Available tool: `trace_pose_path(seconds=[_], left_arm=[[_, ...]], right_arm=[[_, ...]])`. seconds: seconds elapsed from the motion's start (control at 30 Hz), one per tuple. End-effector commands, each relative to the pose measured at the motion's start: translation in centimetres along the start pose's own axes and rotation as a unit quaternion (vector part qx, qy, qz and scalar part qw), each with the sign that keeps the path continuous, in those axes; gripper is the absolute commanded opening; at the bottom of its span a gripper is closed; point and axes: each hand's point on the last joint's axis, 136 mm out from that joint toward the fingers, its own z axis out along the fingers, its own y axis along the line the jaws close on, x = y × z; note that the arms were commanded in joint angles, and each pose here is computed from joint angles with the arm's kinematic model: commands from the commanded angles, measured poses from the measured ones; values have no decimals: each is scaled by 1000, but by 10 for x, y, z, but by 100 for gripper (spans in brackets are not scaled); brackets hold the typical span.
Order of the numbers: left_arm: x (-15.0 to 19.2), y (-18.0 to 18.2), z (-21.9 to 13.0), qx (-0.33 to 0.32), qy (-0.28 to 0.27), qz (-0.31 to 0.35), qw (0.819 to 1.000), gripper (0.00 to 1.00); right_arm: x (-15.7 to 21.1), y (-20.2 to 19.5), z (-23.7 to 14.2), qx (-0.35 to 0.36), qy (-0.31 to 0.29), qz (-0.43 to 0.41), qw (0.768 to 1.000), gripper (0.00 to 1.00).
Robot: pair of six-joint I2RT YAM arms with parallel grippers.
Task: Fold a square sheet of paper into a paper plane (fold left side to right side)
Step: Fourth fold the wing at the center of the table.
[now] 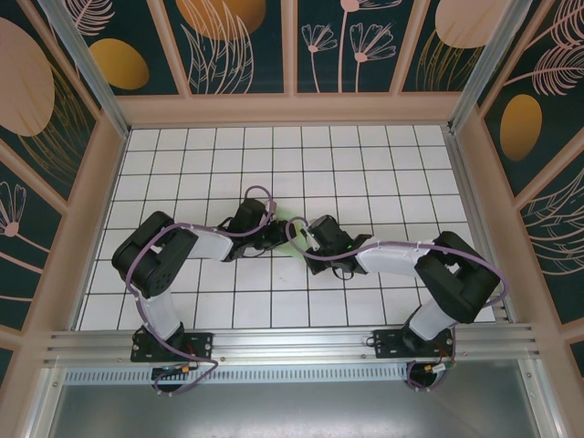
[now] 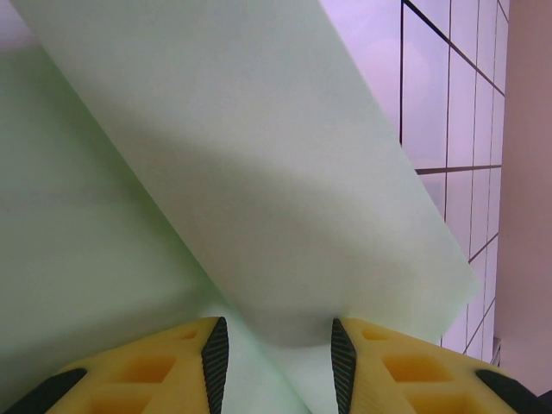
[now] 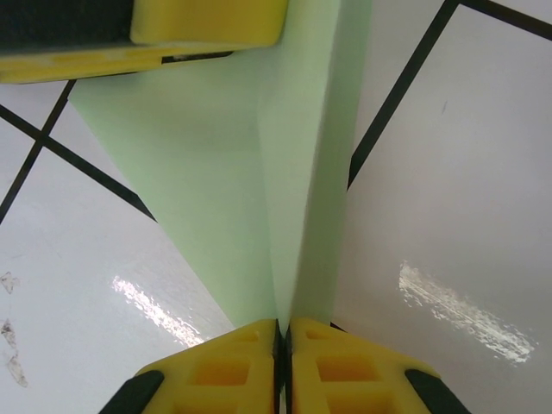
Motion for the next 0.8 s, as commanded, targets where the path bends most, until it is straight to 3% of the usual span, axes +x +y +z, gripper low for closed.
trace_pose_path(seconds=[0.0,0.17,0.47,0.77], left_arm=[[4,20,-2,-40,-3,-5,999,40],[4,22,-2,-42,-2,-7,999,40],[4,23,-1,-44,-2,-7,999,41],[4,23,-2,-46,-2,-5,999,41]], right_arm=[[-2,1,1,-11,3,5,1000,11],[-5,-1,-3,-23,0,11,1000,11],[-13,0,-16,-43,-17,17,999,20],[3,-5,-10,-40,6,22,999,21]])
